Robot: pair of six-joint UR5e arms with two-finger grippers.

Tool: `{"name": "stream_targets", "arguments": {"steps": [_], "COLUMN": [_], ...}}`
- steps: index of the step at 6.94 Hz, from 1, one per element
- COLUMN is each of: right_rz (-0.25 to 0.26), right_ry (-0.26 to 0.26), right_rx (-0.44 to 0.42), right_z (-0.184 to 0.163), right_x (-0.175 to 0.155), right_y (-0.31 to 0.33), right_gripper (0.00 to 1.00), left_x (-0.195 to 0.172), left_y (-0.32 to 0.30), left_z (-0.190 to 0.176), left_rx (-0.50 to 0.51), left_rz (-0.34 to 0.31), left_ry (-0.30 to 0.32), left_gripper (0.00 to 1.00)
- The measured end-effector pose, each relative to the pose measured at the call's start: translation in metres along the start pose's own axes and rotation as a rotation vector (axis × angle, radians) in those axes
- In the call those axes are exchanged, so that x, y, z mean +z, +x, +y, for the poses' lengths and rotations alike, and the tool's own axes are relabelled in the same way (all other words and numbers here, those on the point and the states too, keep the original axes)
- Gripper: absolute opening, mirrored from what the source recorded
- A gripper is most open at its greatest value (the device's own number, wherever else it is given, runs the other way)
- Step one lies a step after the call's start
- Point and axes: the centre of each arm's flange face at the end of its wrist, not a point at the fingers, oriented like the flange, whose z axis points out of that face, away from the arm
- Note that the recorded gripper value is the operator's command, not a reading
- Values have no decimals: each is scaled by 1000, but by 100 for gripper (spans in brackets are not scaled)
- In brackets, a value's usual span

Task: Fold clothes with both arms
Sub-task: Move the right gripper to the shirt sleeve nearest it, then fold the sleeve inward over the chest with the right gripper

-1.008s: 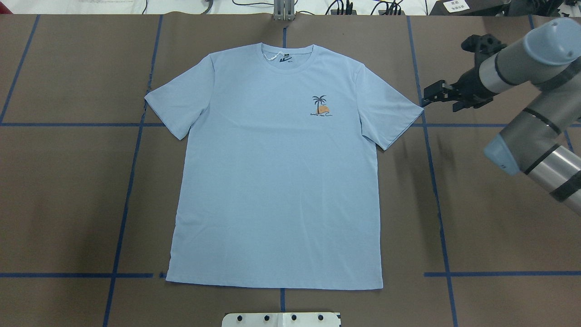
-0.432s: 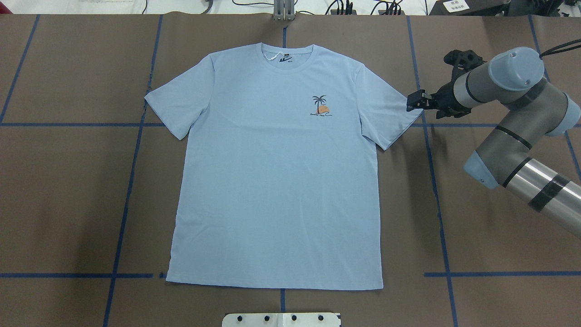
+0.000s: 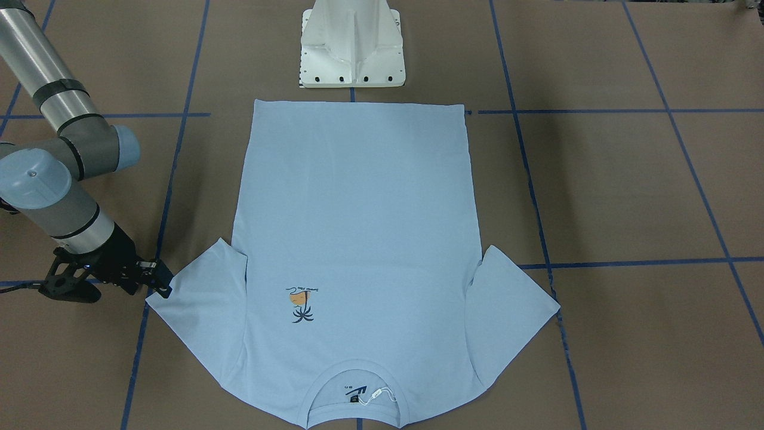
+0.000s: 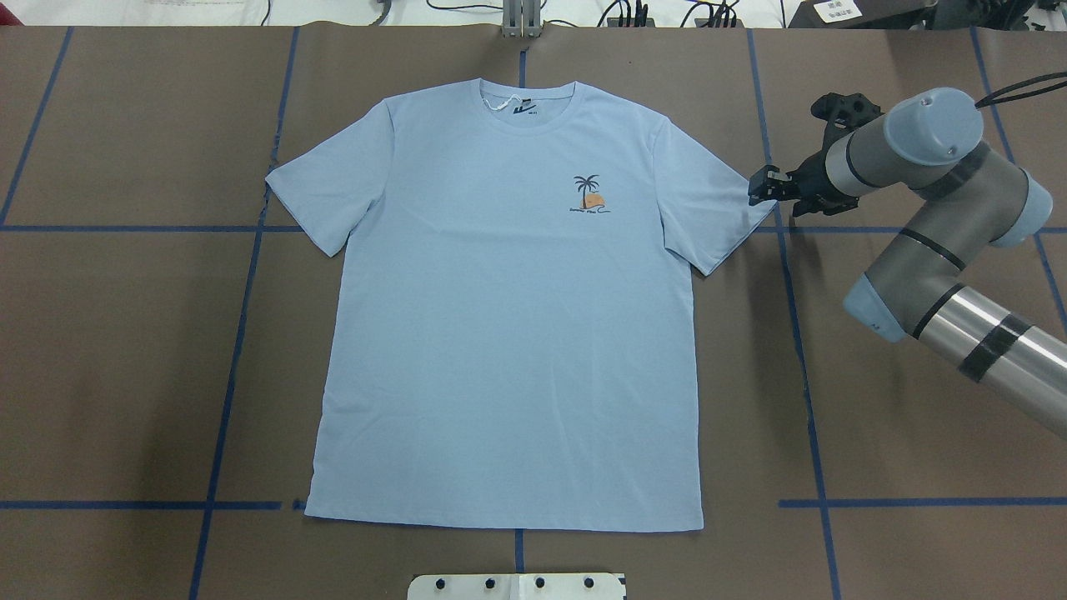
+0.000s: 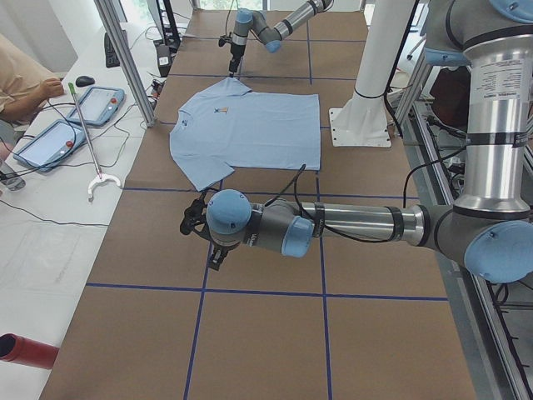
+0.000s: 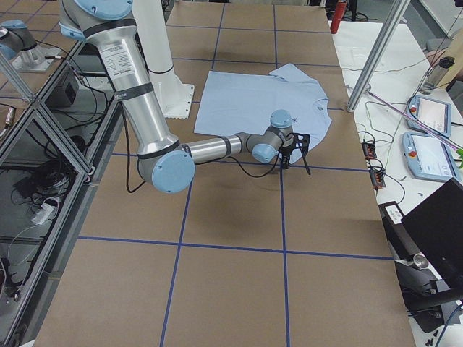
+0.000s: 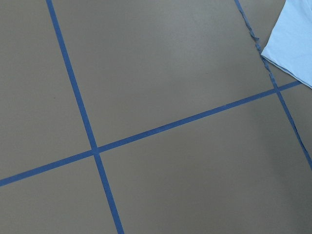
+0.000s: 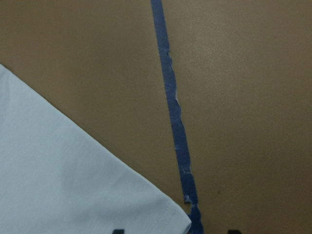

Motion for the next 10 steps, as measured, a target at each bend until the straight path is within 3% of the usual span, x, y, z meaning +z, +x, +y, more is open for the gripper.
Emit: {"name": "stream_targets", "arguments": {"steps": [1,2,5,7,10], "right_rz": [5,12,12,-17,-88], "right_ry": [2,6,11,18,-1], "right_rx": [3,6,9,0,81], "right_z": [-2,-5,-8,-8,13], "right_x": [3,7,8,-4,-13], "right_y": [-2,-2,-5,-18,-107], "right_gripper": [52,3,0,0,0], "left_x": [0,0,-1,-2,-3], "left_y": [0,0,1,2,5], "left_z": [0,0,0,-1,-2], "left_rx": [0,1,1,3,6], "left_rz": [0,0,1,3,3], "left_ry": [0,1,2,4,7], "left_gripper": [100,100,100,100,100]}}
